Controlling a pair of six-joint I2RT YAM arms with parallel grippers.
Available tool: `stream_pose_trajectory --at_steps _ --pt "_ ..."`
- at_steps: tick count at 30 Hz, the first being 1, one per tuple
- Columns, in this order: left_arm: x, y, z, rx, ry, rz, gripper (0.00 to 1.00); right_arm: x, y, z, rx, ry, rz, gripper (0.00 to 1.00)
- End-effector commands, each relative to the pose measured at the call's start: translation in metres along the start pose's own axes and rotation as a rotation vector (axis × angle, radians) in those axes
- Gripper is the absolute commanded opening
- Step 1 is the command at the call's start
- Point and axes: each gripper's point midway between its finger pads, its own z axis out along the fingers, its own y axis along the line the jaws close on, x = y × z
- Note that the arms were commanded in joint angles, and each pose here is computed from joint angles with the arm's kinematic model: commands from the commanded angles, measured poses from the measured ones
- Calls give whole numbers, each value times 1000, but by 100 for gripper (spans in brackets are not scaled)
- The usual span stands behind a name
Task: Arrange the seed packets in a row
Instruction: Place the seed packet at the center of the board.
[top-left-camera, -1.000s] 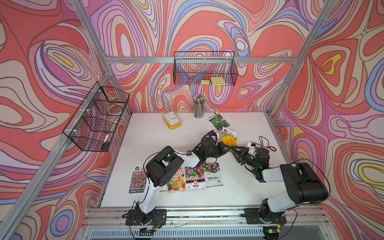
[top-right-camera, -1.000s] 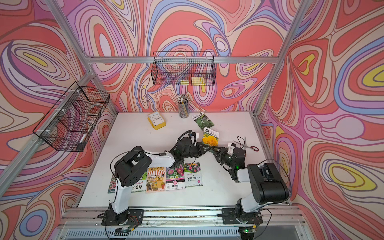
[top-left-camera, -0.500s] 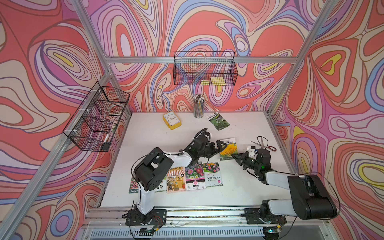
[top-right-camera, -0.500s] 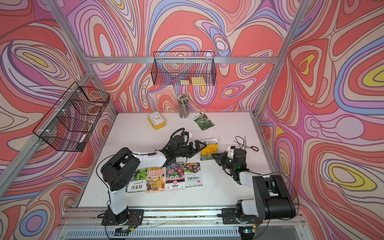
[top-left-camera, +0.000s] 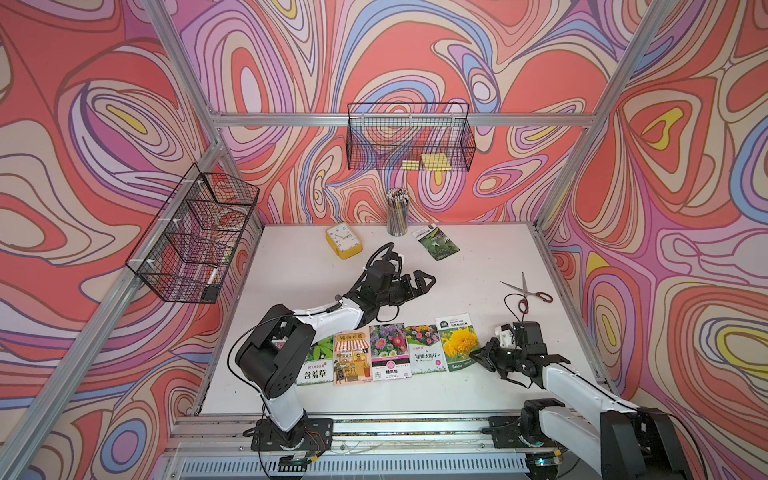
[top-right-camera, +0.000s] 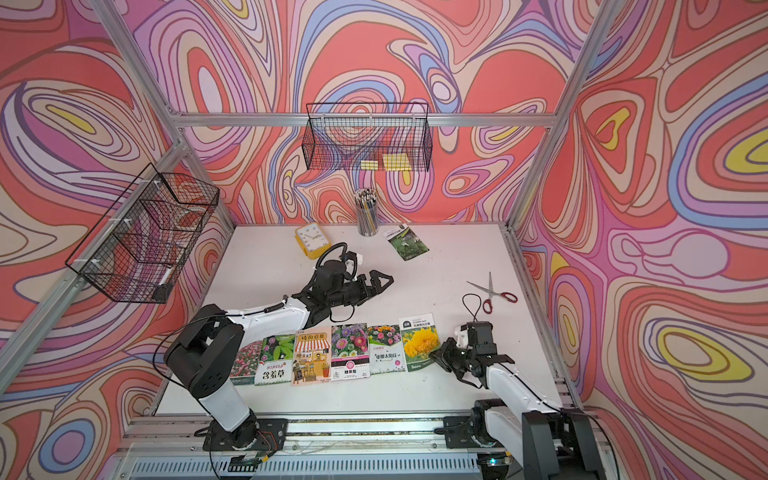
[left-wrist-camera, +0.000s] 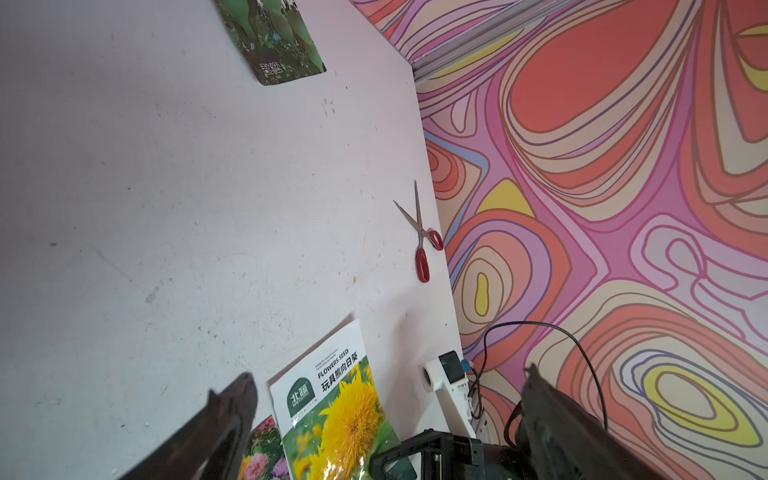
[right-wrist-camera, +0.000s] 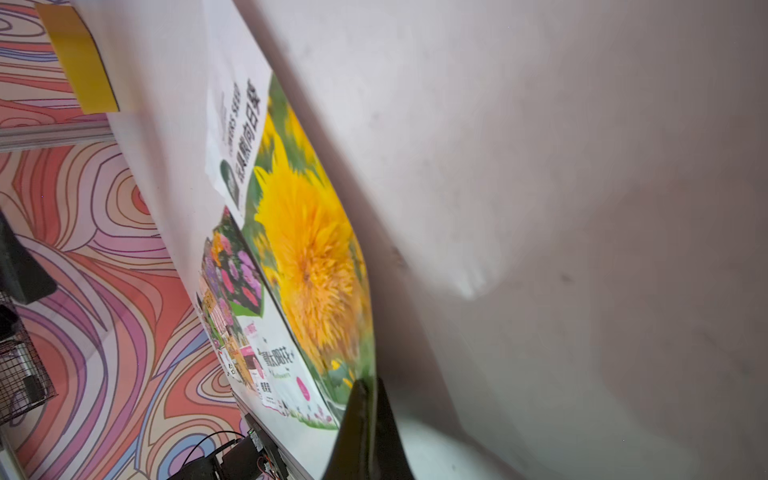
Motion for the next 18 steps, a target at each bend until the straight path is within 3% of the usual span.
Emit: stream_pose_trajectory --at_steps 1,18 --pt "5 1 -4 -5 13 15 99 3 -12 -6 50 -26 10 0" --pt "7 -1 -2 7 23 12 99 1 -4 -8 -20 -71 48 0"
